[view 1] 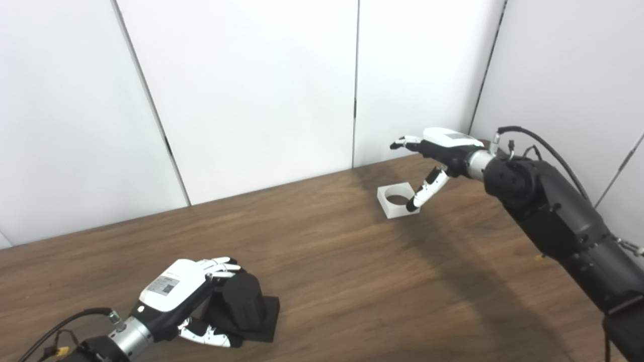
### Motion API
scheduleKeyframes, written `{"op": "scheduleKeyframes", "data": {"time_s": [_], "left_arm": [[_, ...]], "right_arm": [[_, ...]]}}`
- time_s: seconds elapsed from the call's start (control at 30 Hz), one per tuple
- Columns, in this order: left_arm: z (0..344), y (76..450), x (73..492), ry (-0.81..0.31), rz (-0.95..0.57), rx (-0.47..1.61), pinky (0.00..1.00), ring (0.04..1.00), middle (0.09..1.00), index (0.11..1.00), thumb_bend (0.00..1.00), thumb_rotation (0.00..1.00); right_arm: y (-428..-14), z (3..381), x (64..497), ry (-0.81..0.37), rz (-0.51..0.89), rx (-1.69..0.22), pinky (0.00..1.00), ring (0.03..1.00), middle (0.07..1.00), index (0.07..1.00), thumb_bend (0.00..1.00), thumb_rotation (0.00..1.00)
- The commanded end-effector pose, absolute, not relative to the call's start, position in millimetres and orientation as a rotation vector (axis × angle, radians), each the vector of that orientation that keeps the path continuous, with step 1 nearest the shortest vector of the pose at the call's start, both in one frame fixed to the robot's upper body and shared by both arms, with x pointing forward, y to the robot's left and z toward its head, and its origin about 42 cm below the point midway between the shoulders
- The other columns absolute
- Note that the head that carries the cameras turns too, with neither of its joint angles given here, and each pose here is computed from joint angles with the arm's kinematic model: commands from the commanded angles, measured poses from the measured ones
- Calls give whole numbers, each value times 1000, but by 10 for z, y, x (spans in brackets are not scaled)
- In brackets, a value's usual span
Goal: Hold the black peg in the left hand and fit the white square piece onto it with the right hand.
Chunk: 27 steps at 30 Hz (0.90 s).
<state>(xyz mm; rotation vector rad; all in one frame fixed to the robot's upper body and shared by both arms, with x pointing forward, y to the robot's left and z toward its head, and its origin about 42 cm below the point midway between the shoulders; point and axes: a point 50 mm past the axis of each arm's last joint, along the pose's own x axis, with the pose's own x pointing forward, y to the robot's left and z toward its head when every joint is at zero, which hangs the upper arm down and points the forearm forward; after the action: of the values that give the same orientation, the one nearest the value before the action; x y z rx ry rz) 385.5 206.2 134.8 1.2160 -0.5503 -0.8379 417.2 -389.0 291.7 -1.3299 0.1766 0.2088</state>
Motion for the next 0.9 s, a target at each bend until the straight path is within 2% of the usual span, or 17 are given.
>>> {"op": "scheduleKeyframes", "data": {"time_s": [0.0, 0.43, 0.77, 0.87], "left_arm": [[978, 2338, 3631, -406, -971, 1333, 812, 880, 819, 488, 524, 58], [973, 2329, 3615, -402, -971, 1327, 811, 883, 819, 488, 524, 57], [974, 2338, 3601, -394, -981, 1331, 819, 879, 818, 488, 524, 58], [984, 2336, 3605, -401, -977, 1333, 818, 882, 820, 488, 524, 58]], "right_arm": [[-3956, 3253, 4247, 152, 152, -1353, 821, 991, 1000, 996, 967, 292], [-3950, 3185, 4419, 239, 164, -1394, 837, 996, 1000, 1000, 990, 246], [-3827, 2986, 4499, 284, 202, -1436, 859, 986, 1000, 1000, 939, 229], [-3796, 2903, 4542, 300, 202, -1446, 875, 982, 1000, 996, 904, 191]]}}
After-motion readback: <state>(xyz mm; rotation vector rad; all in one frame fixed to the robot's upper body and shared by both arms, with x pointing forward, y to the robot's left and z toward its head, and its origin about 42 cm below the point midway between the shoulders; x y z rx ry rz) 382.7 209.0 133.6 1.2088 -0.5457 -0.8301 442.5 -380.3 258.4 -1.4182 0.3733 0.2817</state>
